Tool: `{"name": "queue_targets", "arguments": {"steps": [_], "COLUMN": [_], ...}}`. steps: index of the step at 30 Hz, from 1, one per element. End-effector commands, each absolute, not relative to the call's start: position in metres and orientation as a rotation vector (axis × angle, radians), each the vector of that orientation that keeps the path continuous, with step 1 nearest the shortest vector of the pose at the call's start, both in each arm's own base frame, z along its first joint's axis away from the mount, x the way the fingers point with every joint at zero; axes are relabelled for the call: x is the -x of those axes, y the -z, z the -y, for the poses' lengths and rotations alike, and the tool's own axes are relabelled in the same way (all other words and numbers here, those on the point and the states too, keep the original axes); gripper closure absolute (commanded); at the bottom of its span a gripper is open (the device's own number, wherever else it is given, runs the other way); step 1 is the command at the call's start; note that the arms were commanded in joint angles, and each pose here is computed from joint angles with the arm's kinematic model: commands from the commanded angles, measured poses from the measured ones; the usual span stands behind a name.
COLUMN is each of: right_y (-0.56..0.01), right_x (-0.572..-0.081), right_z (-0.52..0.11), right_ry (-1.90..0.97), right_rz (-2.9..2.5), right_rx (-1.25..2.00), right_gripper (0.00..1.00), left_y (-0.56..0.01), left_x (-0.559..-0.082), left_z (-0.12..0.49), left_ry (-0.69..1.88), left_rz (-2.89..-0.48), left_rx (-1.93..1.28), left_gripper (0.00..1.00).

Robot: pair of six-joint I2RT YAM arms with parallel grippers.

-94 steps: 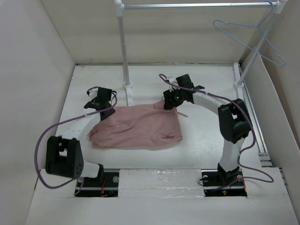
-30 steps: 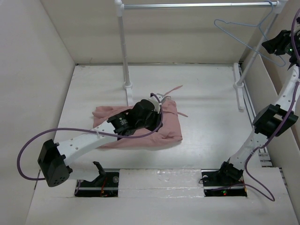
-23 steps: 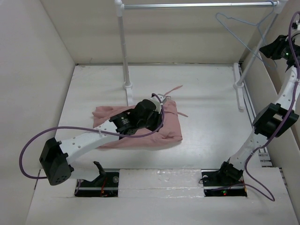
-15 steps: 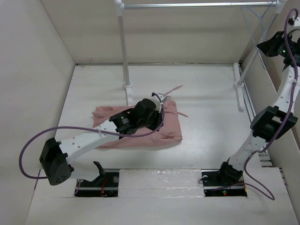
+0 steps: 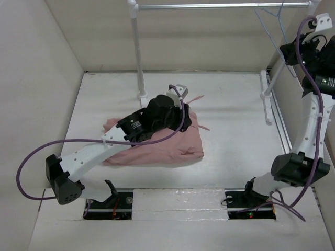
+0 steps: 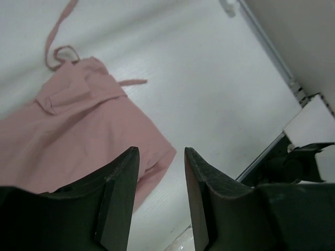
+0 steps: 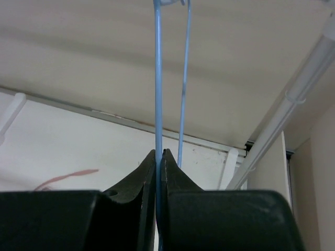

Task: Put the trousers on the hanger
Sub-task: Pick up the hanger from the clothesline, then place the trousers on the hanger.

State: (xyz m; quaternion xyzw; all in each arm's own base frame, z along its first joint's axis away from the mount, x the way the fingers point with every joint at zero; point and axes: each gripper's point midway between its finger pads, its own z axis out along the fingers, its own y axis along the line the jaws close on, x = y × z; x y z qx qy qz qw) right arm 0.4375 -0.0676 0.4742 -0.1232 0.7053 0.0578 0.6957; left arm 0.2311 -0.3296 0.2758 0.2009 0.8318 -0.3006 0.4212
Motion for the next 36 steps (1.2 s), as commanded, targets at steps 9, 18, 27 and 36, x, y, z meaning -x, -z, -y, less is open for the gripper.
{"name": "queue_targets", "arguments": {"steps": [9, 18, 27, 36], "right_y": [-0.442, -0.357, -0.274, -0.247], "right_x": [-0.396, -0.334, -0.276, -0.261], "right_z": [0.058, 0.003, -0.022, -0.045], "right_ry": [-0.017, -0.105, -0.068, -0.121], "right_rz": [-1.54, -1.66, -1.829, -1.876], "right_rx": [0.248, 0.249, 0.317, 0.388], "right_gripper": [1.0, 1.0, 1.0, 1.0], "left_y": [-0.375, -0.421, -0.376, -0.343], "left_x": [-0.231, -0.237, -0.267, -0.295], "left_z": [0.368, 0.429, 0.483, 0.505], "left_ry": [0.987, 1.177, 1.152, 0.991], "left_rz": [-1.906, -1.847, -1.952, -1.994], "left_rx": [-0.514, -0.476, -0.399, -0.292], "left_gripper": [0.6, 0.54, 0.53, 0.52]}}
